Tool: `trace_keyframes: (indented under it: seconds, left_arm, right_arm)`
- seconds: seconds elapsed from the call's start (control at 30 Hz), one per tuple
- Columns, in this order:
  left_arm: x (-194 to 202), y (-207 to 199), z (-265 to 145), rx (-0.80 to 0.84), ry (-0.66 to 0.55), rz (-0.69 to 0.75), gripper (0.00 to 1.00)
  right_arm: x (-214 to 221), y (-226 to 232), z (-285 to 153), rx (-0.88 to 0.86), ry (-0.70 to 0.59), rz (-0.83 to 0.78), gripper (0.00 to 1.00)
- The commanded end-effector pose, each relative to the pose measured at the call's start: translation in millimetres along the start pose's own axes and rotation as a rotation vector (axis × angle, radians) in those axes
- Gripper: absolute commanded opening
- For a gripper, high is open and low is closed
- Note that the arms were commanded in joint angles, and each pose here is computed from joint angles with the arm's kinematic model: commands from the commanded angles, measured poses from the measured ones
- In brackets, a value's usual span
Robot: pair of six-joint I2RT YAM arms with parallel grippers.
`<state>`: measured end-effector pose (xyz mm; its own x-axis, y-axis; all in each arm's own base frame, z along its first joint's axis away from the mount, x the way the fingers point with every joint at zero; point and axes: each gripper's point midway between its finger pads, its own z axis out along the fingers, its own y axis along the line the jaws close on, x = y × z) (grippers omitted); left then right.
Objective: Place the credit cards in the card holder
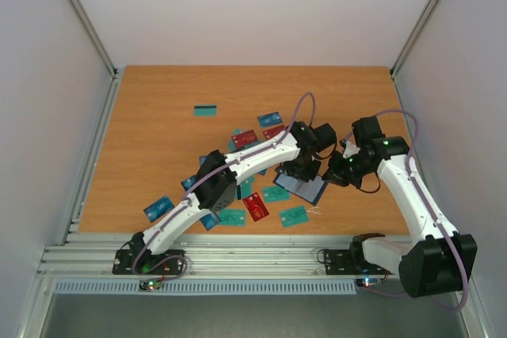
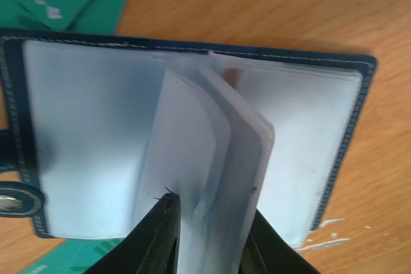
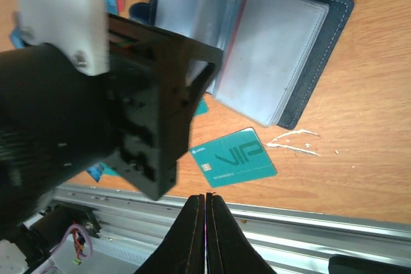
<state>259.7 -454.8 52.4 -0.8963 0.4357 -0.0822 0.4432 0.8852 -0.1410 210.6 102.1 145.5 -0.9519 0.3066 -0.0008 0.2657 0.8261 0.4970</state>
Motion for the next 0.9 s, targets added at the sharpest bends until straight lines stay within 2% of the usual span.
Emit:
trace_keyframes:
  seconds: [0.0,0.2,0.33,0.63,0.73,0.87]
  left_arm:
    - [0.1,-33.4,5.9,0.098,-0.006,-0.055,0.23]
    - [1.2,-85.3,4.4,0.398,0.025,-0.11,0.26]
    - [-5.1,-109.3,-24.7,0.551,-0.008,-0.112,0.29]
    - [-0.6,-93.4,-96.3,0.678,-0.128,-0.027,0.46]
    - [5.0,-82.8,-97.0,0.7,-0.125,-0.004,0.47]
    - [17.3,-59.7,-86.0,0.619,-0.118,0.041,0.45]
  right_arm:
    - [4.2,15.3,-23.5,-0.051,-0.041,0.022,0.05]
    - [9.1,20.8,-40.2,-0.076,-0.098,0.028,0.06]
    - [12.8,19.9,-56.6,-0.055,-0.147,0.031,0.07]
    - [12.6,23.7,-90.4,-0.019,-0.235,0.034,0.18]
    - [11.4,17.2,-90.6,0.014,-0.249,0.033,0.19]
    - [14.8,11.2,-81.2,0.02,-0.231,0.031,0.2]
